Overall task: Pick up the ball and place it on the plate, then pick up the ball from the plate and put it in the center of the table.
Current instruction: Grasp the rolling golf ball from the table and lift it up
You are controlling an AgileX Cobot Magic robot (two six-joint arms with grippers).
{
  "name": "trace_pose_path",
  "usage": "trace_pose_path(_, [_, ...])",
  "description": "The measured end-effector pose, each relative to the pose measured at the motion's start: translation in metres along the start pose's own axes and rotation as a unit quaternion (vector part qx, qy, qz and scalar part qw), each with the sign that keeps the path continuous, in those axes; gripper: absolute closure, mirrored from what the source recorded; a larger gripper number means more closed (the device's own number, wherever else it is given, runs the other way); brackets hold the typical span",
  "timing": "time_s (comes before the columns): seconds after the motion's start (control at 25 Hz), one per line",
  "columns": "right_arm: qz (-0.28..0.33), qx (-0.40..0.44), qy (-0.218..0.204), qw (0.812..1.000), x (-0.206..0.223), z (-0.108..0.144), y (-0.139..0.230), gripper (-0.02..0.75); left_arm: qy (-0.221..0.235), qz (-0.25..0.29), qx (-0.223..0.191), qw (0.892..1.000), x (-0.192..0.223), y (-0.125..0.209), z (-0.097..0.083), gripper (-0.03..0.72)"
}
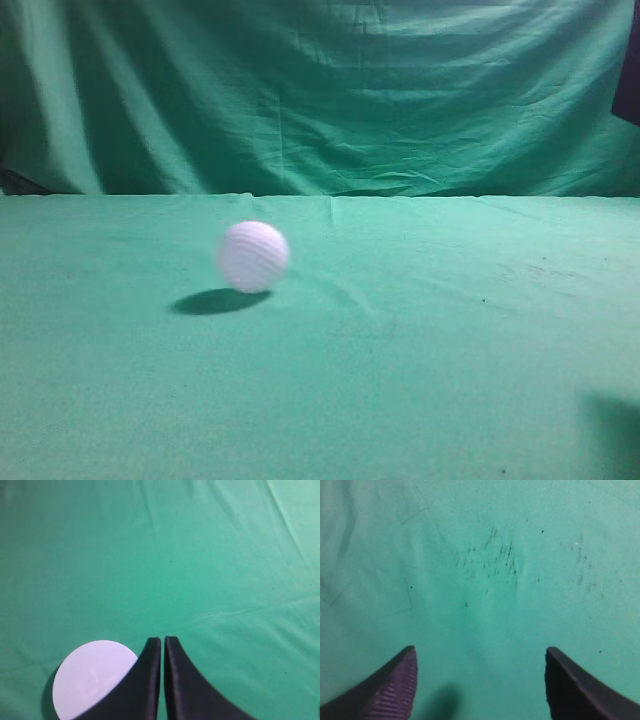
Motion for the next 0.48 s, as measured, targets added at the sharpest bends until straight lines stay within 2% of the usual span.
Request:
trace_pose_path(0.12, [0.001, -0.013, -0.005, 1.0, 0.0, 0.004, 0.0, 0.267, -0.01, -0.033, 0.018, 0.999, -0.023, 0.012, -0.013, 0.688])
trace_pose_path(0.28, [0.015, -0.052, -0.022, 0.998, 0.008, 0.021, 0.003, 0.267, -0.018, -0.069, 0.038, 0.997, -0.042, 0.032, -0.03, 0.688])
trace_pose_path(0.48, [0.047, -0.055, -0.04, 0.997, 0.033, 0.035, 0.002, 0.267, -0.023, -0.079, 0.039, 0.996, -0.046, 0.042, -0.036, 0.688])
Point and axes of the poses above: a point on each arm's last joint axis where the gripper is mounted, x pointing out along that axis toward the gripper, z along the wrist's bending axis when the last joint is at zero, y = z × x, the point moved 5 cm from there along x, pointing out along that axis toward the gripper, and after that the axes turned 14 degrees about x, right-handed, at the moved point
